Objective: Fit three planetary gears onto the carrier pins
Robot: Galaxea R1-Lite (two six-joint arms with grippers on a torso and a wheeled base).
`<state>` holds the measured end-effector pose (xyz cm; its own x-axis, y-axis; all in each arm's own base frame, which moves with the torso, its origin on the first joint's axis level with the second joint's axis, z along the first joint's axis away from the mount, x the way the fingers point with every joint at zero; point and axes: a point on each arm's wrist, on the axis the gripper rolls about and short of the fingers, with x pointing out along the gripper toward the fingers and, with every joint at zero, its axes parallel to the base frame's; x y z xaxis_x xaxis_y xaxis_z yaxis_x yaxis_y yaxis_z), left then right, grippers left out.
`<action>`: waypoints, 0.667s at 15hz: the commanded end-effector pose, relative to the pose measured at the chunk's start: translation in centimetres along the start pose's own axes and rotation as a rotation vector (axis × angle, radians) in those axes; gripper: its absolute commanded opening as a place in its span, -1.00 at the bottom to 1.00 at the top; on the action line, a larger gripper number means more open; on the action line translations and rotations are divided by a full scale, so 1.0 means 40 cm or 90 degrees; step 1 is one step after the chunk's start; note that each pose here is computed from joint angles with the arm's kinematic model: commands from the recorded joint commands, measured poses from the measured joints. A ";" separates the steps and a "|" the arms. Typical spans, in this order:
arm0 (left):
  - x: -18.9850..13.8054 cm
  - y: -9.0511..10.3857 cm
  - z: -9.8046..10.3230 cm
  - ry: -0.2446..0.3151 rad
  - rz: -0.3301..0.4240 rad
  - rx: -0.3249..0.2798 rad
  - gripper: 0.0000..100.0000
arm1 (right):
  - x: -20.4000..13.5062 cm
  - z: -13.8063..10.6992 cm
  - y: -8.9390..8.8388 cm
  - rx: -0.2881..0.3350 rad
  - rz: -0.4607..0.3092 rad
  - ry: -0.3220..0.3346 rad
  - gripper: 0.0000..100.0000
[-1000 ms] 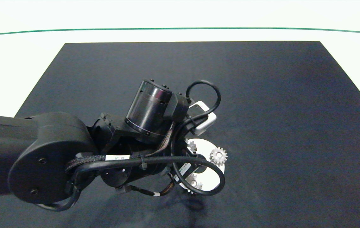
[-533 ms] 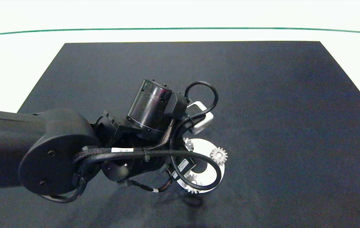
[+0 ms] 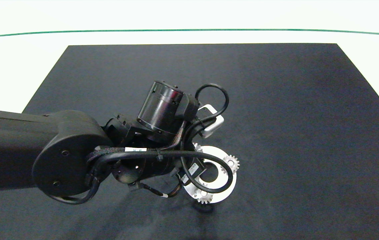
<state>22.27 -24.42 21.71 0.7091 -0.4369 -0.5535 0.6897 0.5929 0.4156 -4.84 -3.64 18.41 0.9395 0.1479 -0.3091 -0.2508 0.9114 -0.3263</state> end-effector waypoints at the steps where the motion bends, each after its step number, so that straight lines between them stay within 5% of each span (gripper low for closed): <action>1: 0.016 -0.004 0.000 0.007 -0.001 0.003 -0.80 | -0.001 -0.001 0.000 -0.001 -0.001 0.001 1.00; 10: 0.022 0.011 -0.003 0.012 0.008 0.004 -0.80 | -0.003 -0.004 -0.001 0.000 -0.001 -0.003 1.00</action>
<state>23.17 -24.54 21.29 0.7127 -0.4203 -0.5617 0.6840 0.5941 0.4233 -4.97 -3.73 18.37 0.9415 0.1510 -0.3012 -0.2500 0.9123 -0.3242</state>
